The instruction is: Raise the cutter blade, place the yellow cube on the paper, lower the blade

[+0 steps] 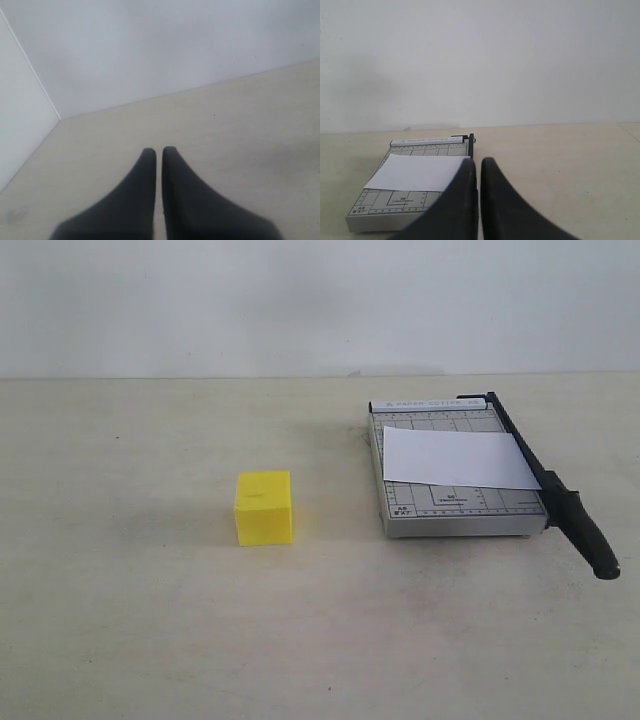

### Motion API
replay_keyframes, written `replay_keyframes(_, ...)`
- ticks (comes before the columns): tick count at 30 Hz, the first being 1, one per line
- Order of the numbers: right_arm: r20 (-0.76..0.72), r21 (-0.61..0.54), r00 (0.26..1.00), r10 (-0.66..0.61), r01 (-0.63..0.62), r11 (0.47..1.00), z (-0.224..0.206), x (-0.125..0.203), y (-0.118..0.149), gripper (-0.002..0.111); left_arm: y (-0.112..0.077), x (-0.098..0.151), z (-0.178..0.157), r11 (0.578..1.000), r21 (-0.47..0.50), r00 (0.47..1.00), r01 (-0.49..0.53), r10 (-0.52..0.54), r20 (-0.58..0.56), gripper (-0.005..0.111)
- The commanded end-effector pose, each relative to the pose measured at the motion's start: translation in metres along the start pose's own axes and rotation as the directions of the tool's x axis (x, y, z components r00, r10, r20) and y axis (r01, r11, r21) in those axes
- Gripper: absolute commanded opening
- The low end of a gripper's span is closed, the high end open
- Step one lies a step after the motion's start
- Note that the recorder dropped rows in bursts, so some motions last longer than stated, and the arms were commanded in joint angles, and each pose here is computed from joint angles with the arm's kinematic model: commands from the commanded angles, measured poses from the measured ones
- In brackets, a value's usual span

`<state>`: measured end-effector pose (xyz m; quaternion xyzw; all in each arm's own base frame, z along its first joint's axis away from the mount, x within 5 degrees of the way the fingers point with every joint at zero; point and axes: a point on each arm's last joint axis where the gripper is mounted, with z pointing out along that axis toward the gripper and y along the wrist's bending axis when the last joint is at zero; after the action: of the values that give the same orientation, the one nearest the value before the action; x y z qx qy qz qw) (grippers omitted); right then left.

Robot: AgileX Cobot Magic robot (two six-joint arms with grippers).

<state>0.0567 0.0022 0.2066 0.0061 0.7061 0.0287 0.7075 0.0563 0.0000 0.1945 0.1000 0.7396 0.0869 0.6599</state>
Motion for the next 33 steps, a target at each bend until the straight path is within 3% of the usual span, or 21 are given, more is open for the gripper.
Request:
replay_keyframes(1, 0.017, 0.004, 1.0, -0.014, 0.014, 1.0, 0.0, 0.0, 0.0, 0.004, 0.001, -0.002, 0.0, 1.0, -0.007, 1.0, -0.002, 0.002, 0.018, 0.004)
replay_keyframes(7, 0.113, 0.011, 0.994, -0.01, 0.008, 1.0, -0.001, -0.009, -0.001, 0.004, 0.001, -0.002, 0.0, 1.0, -0.007, 1.0, -0.002, 0.002, 0.018, 0.004)
replay_keyframes(12, 0.242, 0.007, 0.968, 0.067, -0.07, 0.997, -0.003, -0.021, -0.002, 0.004, 0.001, -0.002, 0.0, 1.0, -0.007, 1.0, -0.002, 0.002, 0.018, 0.004)
replay_keyframes(17, 0.259, -0.003, 0.959, 0.113, -0.116, 0.993, -0.003, -0.022, -0.002, 0.004, 0.001, -0.002, 0.0, 1.0, -0.007, 1.0, -0.002, 0.002, 0.018, 0.004)
replay_keyframes(22, 0.28, -0.034, 0.921, 0.271, -0.273, 0.962, -0.004, -0.024, -0.004, 0.004, 0.001, -0.002, 0.0, 1.0, -0.007, 1.0, -0.002, 0.002, 0.018, 0.004)
replay_keyframes(25, 0.264, -0.055, 0.886, 0.38, -0.38, 0.923, -0.004, -0.023, -0.005, 0.004, 0.001, -0.002, 0.0, 1.0, -0.007, 1.0, -0.002, 0.002, 0.018, 0.004)
replay_keyframes(30, 0.186, -0.044, 0.948, 0.259, -0.256, 0.966, -0.005, -0.056, 0.001, 0.004, 0.001, -0.002, 0.0, 1.0, -0.007, 1.0, -0.002, 0.002, 0.018, 0.004)
replay_keyframes(33, 0.013, -0.023, 0.976, 0.215, -0.215, 0.976, 0.012, -0.072, 0.005, 0.004, 0.001, -0.002, 0.0, 1.0, -0.007, 1.0, -0.002, 0.002, 0.018, 0.004)
